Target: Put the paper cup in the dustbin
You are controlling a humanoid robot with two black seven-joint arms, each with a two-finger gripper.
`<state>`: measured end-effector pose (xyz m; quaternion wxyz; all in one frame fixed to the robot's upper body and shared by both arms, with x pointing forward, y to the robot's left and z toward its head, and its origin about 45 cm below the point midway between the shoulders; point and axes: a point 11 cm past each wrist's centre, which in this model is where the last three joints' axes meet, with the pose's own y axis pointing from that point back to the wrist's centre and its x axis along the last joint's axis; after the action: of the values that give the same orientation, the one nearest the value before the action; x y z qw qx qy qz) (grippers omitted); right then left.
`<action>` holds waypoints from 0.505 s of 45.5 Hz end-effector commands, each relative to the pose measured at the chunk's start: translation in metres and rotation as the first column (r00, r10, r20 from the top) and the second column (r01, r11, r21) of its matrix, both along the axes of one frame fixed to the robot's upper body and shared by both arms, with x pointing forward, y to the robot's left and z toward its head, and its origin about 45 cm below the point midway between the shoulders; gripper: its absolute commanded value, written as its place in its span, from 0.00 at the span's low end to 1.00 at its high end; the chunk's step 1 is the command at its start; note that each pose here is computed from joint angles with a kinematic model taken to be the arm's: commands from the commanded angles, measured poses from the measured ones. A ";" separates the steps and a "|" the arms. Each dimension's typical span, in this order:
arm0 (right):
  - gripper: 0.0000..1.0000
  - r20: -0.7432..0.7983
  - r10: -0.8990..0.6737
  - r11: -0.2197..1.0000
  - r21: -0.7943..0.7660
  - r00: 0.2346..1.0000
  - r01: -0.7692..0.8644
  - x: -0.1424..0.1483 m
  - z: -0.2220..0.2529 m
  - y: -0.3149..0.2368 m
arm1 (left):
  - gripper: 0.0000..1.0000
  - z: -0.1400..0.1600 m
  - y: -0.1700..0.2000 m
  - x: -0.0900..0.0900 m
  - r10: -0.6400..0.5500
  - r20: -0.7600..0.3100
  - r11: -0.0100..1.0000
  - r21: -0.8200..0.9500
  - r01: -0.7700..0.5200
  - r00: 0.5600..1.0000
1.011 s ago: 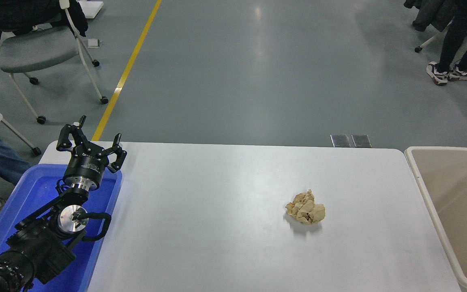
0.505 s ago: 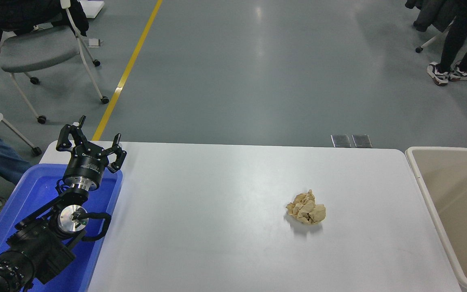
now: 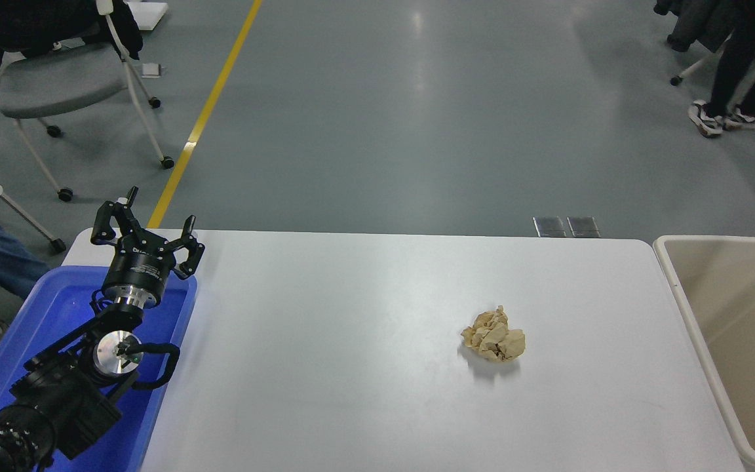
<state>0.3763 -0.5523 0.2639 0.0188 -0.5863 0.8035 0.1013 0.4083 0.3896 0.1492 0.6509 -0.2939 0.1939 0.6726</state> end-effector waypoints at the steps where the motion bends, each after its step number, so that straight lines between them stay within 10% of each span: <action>1: 0.99 0.104 0.116 0.989 0.081 0.988 -0.125 0.020 0.018 0.060 | 1.00 0.000 0.000 0.000 -0.001 0.000 1.000 0.000 0.001 1.000; 23: 0.99 0.175 0.151 0.970 0.163 0.973 -0.180 0.033 -0.064 0.156 | 1.00 -0.001 0.000 0.000 0.001 -0.001 1.000 0.000 -0.001 1.000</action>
<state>0.4065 -0.4464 0.2423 0.1134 -0.6457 0.7475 0.1068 0.4082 0.3896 0.1490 0.6509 -0.2938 0.1940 0.6726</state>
